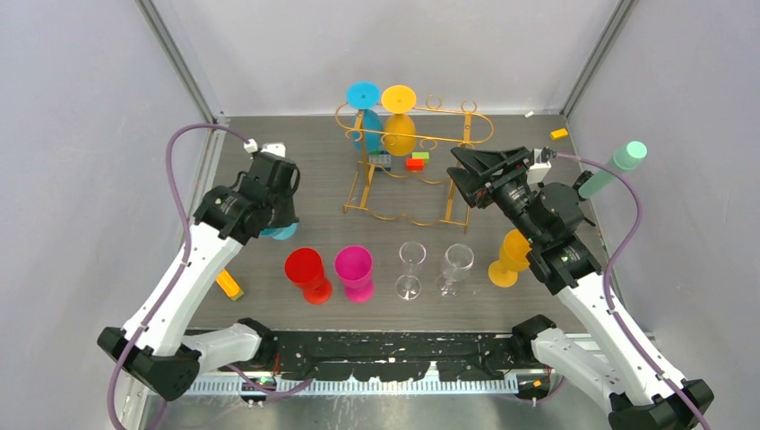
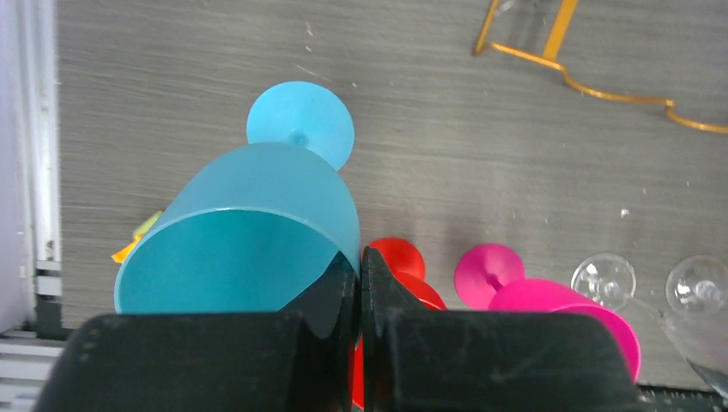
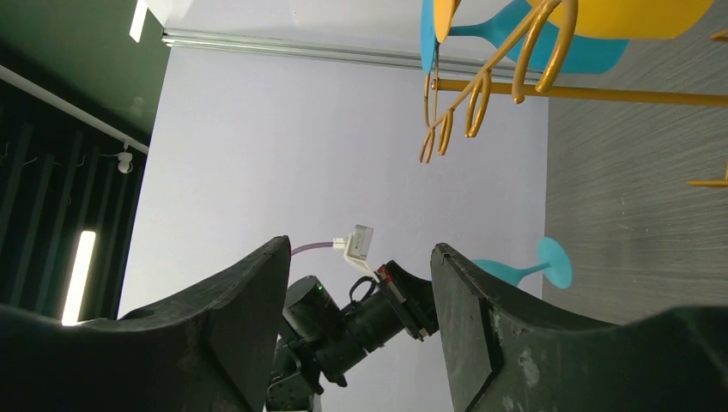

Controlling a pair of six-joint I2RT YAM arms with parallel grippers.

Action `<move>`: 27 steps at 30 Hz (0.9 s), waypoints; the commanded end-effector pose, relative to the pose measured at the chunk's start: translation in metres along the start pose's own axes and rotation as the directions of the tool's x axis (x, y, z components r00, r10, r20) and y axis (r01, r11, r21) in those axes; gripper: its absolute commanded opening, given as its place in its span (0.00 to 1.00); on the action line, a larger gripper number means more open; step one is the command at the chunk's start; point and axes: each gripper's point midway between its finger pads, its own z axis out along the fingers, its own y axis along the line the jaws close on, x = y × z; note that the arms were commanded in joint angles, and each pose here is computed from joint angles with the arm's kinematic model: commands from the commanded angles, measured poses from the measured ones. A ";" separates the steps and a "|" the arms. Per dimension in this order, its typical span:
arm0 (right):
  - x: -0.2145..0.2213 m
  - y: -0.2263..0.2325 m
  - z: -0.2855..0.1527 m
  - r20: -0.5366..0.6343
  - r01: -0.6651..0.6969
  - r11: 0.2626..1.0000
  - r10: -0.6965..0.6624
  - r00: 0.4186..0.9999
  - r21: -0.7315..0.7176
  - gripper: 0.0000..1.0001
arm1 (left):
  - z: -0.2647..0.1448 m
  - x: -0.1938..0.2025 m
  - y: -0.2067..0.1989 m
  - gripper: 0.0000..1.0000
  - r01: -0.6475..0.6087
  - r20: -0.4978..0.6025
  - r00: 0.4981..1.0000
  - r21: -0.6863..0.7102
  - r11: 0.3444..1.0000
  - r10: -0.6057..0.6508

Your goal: Take the wine glass off the wine glass rack

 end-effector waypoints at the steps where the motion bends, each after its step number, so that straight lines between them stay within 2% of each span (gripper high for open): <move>1: -0.002 0.011 -0.004 0.017 0.027 0.999 -0.026 1.000 -0.039 0.66 | 0.016 0.011 -0.034 0.00 -0.014 -0.075 0.997 0.148 0.989 0.026; 7: -0.002 0.009 -0.006 0.020 0.026 0.999 -0.025 0.999 -0.032 0.66 | 0.042 0.028 -0.061 0.00 -0.075 -0.209 0.970 0.227 0.971 0.123; 12: -0.002 0.012 -0.009 0.021 0.029 0.999 -0.028 0.999 -0.037 0.66 | 0.064 0.036 -0.072 0.00 -0.102 -0.282 0.945 0.224 0.969 0.165; 27: -0.007 0.009 -0.017 0.052 0.048 0.999 -0.047 0.998 -0.023 0.66 | 0.088 0.043 -0.090 0.02 -0.122 -0.370 0.905 0.249 0.961 0.211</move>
